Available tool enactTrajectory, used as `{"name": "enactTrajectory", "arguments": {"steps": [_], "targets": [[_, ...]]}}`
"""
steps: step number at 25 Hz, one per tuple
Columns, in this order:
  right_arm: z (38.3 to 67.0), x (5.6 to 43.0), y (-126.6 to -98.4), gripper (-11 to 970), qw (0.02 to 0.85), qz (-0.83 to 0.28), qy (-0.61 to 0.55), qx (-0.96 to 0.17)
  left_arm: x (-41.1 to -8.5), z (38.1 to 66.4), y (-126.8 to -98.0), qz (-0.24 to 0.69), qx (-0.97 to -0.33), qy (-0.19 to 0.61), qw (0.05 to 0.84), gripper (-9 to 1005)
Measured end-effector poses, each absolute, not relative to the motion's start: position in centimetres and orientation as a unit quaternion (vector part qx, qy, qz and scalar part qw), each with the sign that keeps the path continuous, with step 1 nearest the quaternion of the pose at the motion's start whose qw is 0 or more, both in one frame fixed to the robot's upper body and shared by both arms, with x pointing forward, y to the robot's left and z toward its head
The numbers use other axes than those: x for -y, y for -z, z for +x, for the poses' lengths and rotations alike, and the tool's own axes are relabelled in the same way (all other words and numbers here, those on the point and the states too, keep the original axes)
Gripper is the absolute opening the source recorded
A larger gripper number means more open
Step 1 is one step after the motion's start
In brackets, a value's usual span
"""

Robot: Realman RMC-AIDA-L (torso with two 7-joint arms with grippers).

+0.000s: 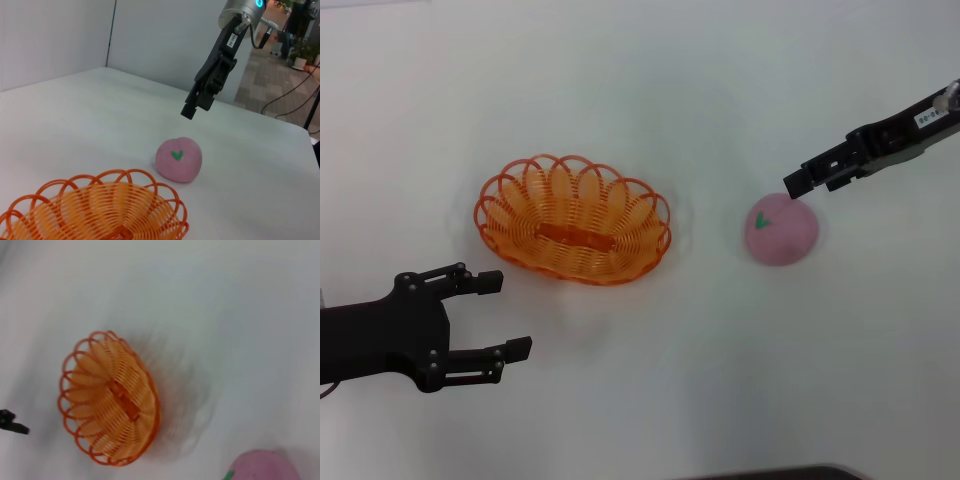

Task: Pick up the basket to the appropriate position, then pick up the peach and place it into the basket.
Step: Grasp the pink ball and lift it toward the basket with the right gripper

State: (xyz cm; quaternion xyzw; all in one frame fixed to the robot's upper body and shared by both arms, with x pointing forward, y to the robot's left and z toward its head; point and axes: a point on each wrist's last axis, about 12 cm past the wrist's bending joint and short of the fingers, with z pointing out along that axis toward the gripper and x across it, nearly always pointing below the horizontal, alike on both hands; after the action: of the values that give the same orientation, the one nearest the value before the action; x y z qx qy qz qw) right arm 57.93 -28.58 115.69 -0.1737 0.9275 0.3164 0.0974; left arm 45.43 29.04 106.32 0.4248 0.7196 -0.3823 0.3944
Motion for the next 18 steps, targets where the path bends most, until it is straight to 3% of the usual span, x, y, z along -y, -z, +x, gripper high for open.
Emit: {"name": "enactTrajectory", "arguments": {"steps": [18], "targets": [[59.4,25.9,-115.7,757,0.068,-0.193,-0.232,-0.951,-28.8,45.7,-106.6,0.428,-0.714,0.387,0.395,854]]}}
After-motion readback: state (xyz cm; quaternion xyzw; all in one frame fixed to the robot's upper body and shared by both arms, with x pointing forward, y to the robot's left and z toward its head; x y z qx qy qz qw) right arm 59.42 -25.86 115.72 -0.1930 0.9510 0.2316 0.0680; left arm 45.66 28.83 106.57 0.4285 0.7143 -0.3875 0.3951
